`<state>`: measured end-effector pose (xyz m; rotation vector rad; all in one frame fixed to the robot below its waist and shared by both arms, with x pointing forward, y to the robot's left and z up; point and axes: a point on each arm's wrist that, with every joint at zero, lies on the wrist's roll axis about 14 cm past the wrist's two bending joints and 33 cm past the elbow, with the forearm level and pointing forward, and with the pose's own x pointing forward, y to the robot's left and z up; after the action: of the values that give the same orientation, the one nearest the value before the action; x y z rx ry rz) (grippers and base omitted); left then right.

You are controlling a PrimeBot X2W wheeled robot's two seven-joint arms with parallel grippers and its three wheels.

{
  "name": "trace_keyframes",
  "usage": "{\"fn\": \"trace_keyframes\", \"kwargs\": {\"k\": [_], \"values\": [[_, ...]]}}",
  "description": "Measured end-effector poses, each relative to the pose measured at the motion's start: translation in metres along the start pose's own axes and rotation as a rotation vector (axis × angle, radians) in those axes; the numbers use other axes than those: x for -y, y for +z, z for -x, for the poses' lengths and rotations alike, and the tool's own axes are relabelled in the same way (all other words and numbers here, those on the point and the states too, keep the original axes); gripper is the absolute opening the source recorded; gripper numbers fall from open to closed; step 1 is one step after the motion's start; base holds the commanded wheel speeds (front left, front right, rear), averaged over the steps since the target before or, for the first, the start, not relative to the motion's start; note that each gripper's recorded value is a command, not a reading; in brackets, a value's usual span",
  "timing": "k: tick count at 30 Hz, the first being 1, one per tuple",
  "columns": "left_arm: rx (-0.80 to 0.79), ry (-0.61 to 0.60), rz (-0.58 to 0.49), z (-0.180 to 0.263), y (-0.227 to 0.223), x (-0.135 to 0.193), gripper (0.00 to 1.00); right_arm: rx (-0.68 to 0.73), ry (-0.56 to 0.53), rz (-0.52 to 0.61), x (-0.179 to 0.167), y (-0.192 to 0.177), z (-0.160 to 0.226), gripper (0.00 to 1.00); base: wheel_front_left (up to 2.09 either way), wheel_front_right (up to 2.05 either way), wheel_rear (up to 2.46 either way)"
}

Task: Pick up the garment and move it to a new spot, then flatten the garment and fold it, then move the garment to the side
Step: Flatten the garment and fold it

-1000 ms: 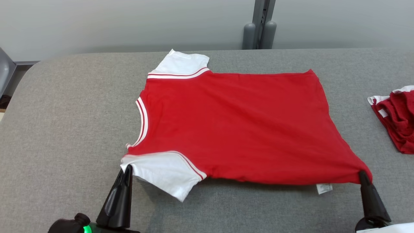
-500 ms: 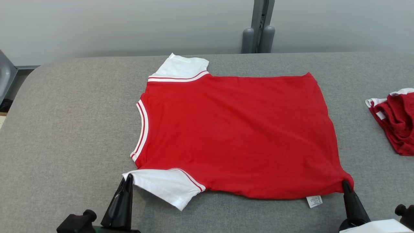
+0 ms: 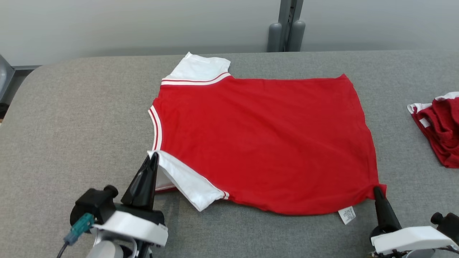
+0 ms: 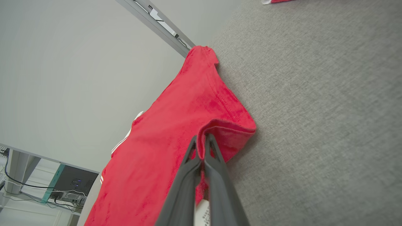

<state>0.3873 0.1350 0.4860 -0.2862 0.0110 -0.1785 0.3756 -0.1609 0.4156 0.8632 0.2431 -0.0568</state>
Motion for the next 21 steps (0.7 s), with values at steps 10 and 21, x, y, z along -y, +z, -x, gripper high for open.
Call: {"fn": "trace_keyframes", "kwargs": {"k": [10,21], "values": [[-0.043,-0.005,-0.023,-0.060,-0.014,-0.014,0.00,0.032,-0.002,-0.063,-0.005,0.009,-0.037,0.00,0.00,0.00,0.00],[-0.125,0.018,-0.059,-0.107,-0.049,-0.035,0.00,0.026,-0.010,-0.036,-0.002,0.010,-0.084,0.00,0.00,0.00,0.00]]}}
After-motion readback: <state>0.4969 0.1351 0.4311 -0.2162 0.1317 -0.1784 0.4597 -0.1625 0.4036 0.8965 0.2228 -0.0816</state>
